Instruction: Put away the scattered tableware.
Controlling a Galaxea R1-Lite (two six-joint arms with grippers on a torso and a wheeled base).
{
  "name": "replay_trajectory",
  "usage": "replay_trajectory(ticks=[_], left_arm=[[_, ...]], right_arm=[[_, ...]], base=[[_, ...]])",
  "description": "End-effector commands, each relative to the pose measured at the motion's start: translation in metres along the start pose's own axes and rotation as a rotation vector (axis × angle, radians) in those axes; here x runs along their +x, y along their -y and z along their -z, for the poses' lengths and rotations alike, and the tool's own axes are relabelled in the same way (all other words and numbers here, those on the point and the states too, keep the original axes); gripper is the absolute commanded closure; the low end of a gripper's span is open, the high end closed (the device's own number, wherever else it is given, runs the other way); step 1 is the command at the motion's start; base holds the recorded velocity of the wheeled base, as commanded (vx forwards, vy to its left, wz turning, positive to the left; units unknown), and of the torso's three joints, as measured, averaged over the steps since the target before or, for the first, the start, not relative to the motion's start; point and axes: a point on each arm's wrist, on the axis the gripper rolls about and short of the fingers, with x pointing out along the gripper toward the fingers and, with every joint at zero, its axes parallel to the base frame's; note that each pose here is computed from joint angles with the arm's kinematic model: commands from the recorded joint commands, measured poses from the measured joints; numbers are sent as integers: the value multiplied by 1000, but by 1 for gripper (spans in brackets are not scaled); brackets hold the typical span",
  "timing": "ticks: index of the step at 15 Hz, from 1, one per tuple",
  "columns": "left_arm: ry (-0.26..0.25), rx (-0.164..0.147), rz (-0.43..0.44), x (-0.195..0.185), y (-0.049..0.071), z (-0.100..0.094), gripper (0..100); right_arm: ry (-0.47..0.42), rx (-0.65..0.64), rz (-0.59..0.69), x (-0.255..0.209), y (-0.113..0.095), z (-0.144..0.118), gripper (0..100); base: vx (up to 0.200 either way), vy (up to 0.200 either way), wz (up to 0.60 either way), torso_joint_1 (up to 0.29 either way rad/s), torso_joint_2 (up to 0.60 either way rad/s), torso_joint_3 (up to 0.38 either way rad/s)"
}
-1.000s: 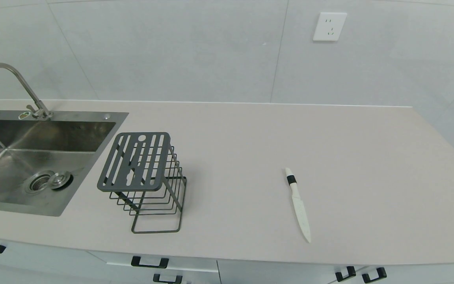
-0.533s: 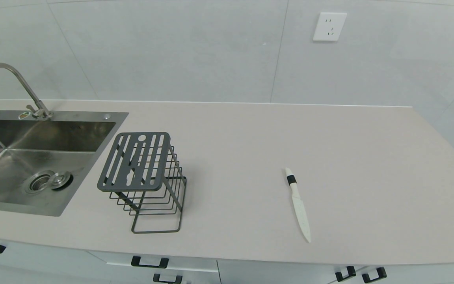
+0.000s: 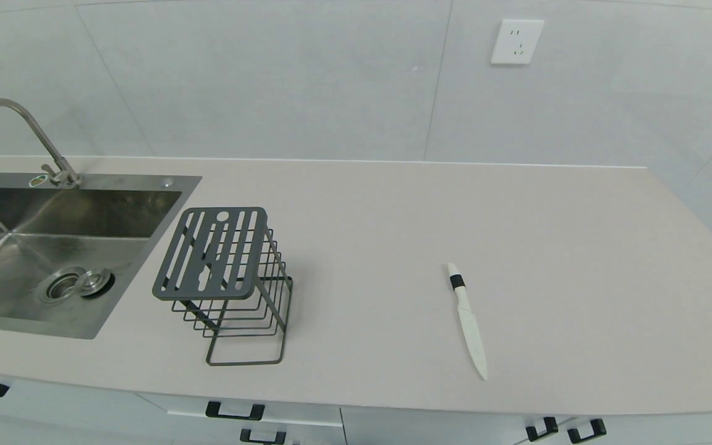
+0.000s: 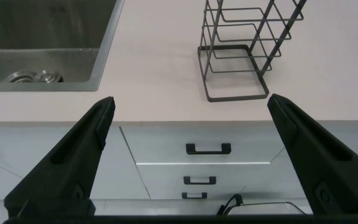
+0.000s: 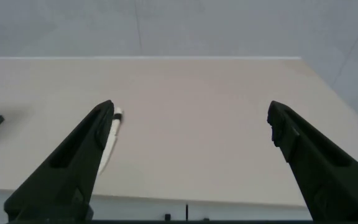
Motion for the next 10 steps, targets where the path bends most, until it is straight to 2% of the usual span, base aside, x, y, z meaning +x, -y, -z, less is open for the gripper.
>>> replay_trajectory(ticks=[1, 2, 4, 6, 7, 8, 10], left_arm=[[-1, 0, 1, 0, 0, 0, 0], [-1, 0, -1, 0, 0, 0, 0], [-1, 1, -1, 0, 0, 0, 0], [-1, 1, -1, 0, 0, 0, 0], [-1, 1, -1, 0, 0, 0, 0], [-1, 1, -1, 0, 0, 0, 0], [-1, 1, -1, 0, 0, 0, 0]], right_arm=[[14, -2, -10, -1, -1, -8, 0], [-83, 11, -168, 11, -4, -33, 0], [-261, 53, -283, 38, -5, -46, 0], [-393, 88, -358, 63, -5, -46, 0], [-430, 96, -378, 70, -6, -45, 0], [-515, 108, -410, 89, -8, -44, 0], [-613, 120, -427, 113, -11, -41, 0]], base=[[0, 0, 0, 0, 0, 0], [0, 0, 0, 0, 0, 0], [0, 0, 0, 0, 0, 0], [0, 0, 0, 0, 0, 0], [0, 0, 0, 0, 0, 0], [0, 0, 0, 0, 0, 0], [0, 0, 0, 0, 0, 0]])
